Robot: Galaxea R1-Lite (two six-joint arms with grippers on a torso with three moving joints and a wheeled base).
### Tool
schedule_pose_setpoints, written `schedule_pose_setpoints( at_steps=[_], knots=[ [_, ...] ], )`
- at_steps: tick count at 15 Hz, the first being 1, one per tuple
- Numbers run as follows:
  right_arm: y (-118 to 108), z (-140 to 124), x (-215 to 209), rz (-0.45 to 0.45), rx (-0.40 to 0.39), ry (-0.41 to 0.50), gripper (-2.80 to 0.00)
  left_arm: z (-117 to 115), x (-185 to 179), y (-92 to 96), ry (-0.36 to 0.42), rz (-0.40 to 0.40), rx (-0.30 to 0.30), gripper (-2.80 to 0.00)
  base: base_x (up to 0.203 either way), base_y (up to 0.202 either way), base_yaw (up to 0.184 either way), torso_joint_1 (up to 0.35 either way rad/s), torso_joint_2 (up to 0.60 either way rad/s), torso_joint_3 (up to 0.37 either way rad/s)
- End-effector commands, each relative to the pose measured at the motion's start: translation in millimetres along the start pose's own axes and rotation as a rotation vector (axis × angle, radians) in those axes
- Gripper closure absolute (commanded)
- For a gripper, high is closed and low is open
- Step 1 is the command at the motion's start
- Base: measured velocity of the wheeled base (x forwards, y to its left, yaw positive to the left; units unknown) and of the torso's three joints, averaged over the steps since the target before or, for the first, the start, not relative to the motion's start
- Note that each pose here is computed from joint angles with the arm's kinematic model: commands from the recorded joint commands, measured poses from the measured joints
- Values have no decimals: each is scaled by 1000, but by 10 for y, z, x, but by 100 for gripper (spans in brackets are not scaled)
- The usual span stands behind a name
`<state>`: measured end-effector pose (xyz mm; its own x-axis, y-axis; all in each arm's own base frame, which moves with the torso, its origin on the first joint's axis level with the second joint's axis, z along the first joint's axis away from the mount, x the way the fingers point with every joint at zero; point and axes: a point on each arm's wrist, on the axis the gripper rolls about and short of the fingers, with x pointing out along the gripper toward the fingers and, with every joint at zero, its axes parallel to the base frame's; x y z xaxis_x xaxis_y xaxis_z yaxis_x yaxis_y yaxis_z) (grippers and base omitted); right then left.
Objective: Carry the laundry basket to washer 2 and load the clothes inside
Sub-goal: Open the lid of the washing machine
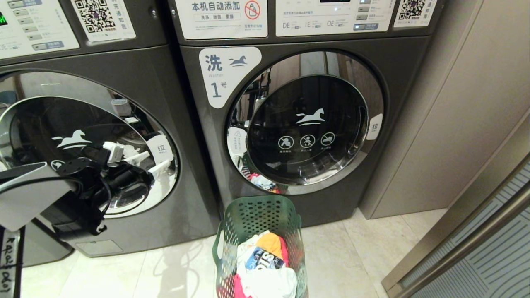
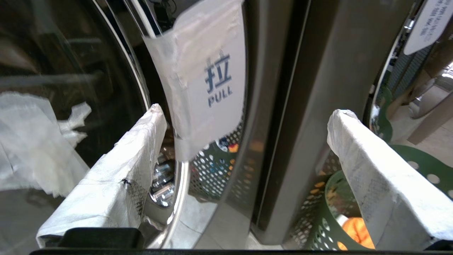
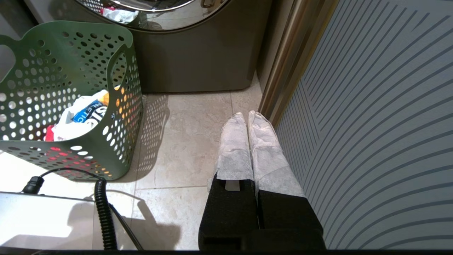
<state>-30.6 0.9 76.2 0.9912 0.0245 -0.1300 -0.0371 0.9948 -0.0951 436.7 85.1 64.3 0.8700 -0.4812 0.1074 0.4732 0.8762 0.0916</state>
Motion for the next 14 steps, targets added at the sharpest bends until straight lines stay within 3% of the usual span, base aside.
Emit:
schedule_pose_setpoints(
  at_steps=[1, 14],
  knots=[
    [1, -1, 1, 2, -1, 3, 0, -26, 66, 20, -13, -10, 8, -280, 0, 0, 0, 0, 0, 0],
    [0, -1, 1, 0, -1, 3, 0, -145, 250, 112, -30, -23, 18, -280, 0, 0, 0, 0, 0, 0]
  ],
)
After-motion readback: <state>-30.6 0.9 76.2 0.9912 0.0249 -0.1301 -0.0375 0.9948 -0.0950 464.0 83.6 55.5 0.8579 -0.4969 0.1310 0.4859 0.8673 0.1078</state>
